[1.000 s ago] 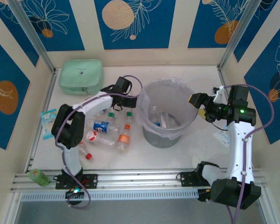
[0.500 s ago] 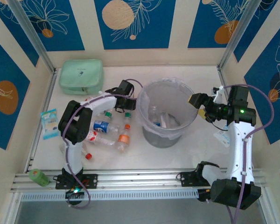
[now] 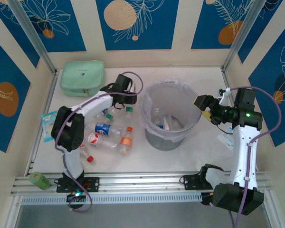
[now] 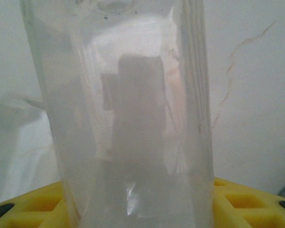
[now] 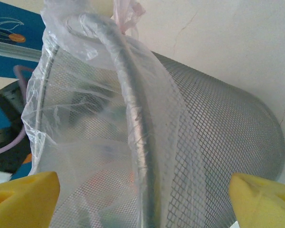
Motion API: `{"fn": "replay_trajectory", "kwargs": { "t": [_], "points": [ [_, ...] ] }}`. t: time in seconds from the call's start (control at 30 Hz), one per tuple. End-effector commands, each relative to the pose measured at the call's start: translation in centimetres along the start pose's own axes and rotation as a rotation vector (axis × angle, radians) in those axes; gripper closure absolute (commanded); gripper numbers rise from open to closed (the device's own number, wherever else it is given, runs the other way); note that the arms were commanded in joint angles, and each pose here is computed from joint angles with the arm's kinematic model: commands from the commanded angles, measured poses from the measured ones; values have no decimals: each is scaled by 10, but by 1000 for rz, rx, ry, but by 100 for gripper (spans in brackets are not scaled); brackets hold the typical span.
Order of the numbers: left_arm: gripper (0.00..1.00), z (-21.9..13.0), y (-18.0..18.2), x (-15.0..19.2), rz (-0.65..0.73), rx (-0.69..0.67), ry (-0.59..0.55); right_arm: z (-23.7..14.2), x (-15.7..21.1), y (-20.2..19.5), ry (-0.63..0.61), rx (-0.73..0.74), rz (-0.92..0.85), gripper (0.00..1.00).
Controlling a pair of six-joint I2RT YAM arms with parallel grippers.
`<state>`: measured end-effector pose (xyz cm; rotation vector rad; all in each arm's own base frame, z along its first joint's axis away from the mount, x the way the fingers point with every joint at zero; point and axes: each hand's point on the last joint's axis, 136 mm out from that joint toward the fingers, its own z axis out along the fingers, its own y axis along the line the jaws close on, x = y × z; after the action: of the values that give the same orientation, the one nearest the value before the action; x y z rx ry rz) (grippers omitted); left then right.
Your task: Put the plastic bottles in the bin
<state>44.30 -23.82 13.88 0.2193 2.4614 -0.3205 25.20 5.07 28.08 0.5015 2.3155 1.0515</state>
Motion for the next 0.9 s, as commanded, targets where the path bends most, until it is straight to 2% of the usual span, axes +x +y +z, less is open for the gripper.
{"fn": "replay_trajectory", "kwargs": {
  "t": [0.0,0.23,0.3,0.37,0.47,0.53,0.63,0.73,0.87],
  "points": [
    [48,-55,9,-55,-22,55,-167,-8,2,13,-2,-47,-25,8],
    [50,-150,4,-88,52,84,-292,-4,0,9,0,-46,-7,18],
    [54,-180,-1,-93,68,98,-341,-3,-1,9,-3,-48,-6,26],
    [61,-206,-4,-93,107,53,-374,-2,-3,11,-5,-67,-6,41],
    [69,-233,-24,-91,170,34,-419,-1,-5,14,-12,-86,1,51],
    [72,-248,-45,-93,196,90,-464,0,-6,14,-9,-88,6,59],
    [73,-266,-79,-100,236,170,-511,2,-4,13,1,-87,10,65],
    [73,-266,-108,-102,278,226,-498,4,-3,13,8,-95,13,71],
    [74,-263,-154,-98,366,288,-488,8,-3,14,13,-101,8,74]
  ]
}}
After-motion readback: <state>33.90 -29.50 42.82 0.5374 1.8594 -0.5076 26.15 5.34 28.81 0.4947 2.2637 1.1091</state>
